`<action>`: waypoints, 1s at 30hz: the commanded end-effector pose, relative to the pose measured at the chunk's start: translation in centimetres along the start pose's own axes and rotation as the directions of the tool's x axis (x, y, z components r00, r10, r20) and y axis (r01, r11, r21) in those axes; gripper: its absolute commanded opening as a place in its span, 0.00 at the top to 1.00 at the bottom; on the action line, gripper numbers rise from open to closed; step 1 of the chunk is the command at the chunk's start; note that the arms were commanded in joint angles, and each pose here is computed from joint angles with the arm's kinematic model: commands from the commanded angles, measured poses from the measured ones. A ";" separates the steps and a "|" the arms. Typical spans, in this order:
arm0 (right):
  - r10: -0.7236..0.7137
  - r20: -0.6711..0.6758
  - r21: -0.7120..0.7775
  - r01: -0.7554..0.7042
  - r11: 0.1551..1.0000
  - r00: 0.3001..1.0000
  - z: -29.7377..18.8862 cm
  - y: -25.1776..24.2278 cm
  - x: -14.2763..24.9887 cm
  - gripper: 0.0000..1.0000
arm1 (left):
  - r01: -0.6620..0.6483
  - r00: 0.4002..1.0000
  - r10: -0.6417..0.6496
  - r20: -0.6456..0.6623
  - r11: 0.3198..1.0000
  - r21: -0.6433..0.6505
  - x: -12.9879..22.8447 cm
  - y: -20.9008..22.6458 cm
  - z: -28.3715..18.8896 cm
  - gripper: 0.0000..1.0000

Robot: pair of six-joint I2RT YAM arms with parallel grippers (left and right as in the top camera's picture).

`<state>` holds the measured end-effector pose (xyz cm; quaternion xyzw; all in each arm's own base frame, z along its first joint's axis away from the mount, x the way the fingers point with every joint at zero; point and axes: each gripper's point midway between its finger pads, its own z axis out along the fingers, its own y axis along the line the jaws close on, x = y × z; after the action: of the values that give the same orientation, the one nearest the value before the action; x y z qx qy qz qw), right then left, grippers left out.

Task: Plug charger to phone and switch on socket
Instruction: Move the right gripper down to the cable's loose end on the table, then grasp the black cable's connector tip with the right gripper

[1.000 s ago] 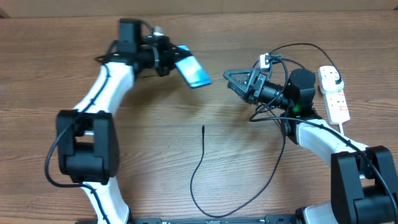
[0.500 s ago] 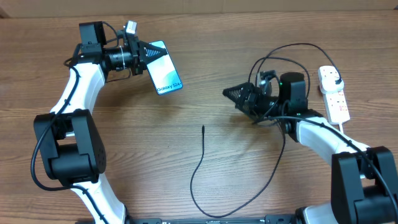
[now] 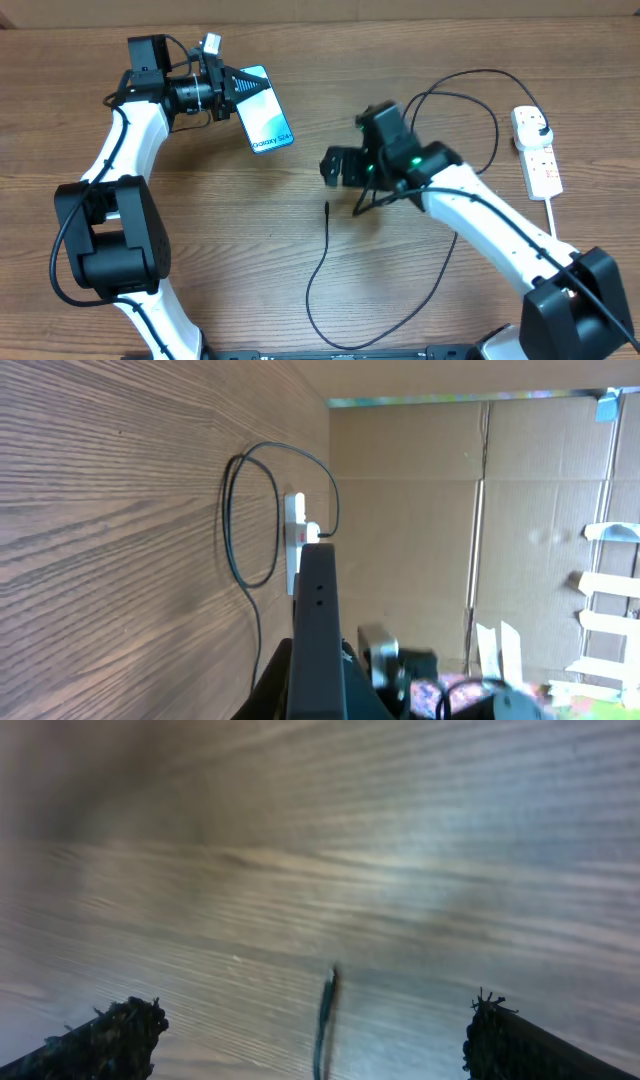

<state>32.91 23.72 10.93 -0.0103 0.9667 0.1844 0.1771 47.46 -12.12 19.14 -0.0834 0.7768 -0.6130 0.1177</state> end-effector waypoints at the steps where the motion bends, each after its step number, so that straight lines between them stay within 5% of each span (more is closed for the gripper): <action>1: -0.022 0.036 0.164 0.016 0.986 0.999 0.2 -1.4 1.1 0.00 | -0.023 1.000 0.023 -0.006 1.000 0.010 0.0 -0.1 0.0 0.96; 15: -0.026 -0.088 0.219 0.045 0.975 0.996 4.8 -3.6 6.5 0.05 | -0.024 0.999 0.025 0.021 0.999 -0.025 -0.4 0.5 0.0 0.96; 30: -0.040 -0.098 0.166 0.056 0.984 0.994 5.2 -1.7 6.3 0.05 | -0.024 0.999 0.026 0.046 0.998 -0.060 -0.9 1.0 0.0 0.96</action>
<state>28.39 22.79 2.58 -0.0210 0.9887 0.0803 0.1245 48.32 -11.56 18.10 -0.1035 0.7935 -0.5843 0.1352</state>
